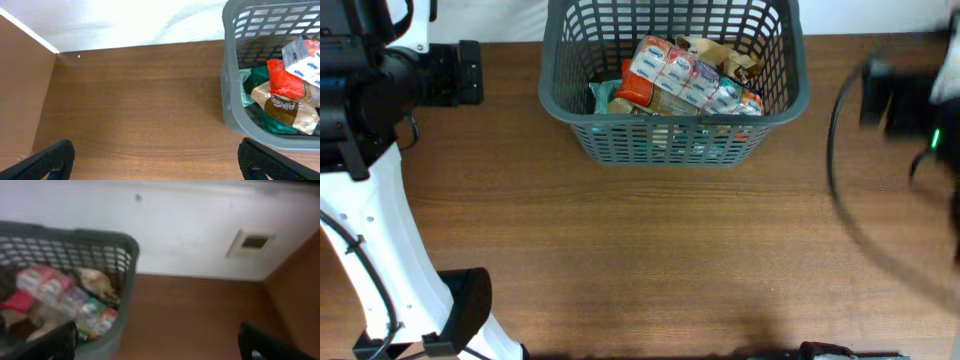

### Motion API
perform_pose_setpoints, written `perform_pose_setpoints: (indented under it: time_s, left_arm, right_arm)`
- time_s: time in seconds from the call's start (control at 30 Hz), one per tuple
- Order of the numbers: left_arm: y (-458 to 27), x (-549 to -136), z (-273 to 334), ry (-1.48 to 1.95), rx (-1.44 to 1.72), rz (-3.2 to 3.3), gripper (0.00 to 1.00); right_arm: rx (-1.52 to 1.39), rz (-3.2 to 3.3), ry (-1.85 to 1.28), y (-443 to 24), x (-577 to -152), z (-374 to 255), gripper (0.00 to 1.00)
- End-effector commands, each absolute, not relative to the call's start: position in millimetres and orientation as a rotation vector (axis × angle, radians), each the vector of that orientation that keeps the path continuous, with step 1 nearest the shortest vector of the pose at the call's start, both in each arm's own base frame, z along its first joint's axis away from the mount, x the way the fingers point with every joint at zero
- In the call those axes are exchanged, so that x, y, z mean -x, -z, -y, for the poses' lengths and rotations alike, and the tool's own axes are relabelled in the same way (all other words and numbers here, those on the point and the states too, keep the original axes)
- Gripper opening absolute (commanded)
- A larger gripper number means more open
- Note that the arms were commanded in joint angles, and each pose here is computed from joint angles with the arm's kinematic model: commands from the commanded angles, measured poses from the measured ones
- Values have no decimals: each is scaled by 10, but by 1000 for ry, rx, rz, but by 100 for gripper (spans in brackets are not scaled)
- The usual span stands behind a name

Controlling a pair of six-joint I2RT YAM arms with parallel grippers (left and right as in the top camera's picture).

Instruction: Pack container

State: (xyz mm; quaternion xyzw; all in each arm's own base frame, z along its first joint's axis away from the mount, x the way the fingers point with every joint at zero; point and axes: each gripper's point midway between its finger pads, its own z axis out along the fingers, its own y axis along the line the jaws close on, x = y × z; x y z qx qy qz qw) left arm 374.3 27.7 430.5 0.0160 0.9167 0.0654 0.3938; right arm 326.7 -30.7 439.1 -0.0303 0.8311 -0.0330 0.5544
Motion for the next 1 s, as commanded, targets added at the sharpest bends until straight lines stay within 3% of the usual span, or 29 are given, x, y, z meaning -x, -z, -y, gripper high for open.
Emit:
perform_pose_setpoints:
  time_s: [0.0,0.37,0.63,0.97]
  left_arm:
    - [-4311,-3730,-293,-165,-21,-2325,99]
    - [-4311,-3729,-293,-165,-21,-2325,99]
    - [-4311,-3729,-293,-165,-21,-2325,99]
    - [-4311,-3729,-293,-165,-21,-2325,99]
  right_arm:
    - [140,-1897,-25,-3961,-2841,53,99]
    - [178,-1799,-42,-2753,-2181,-127,99]
    - [132,-1696,-206,-2029,-2280,-263,99]
    - [152,-1708,-273,-1705,-2291,-394,99]
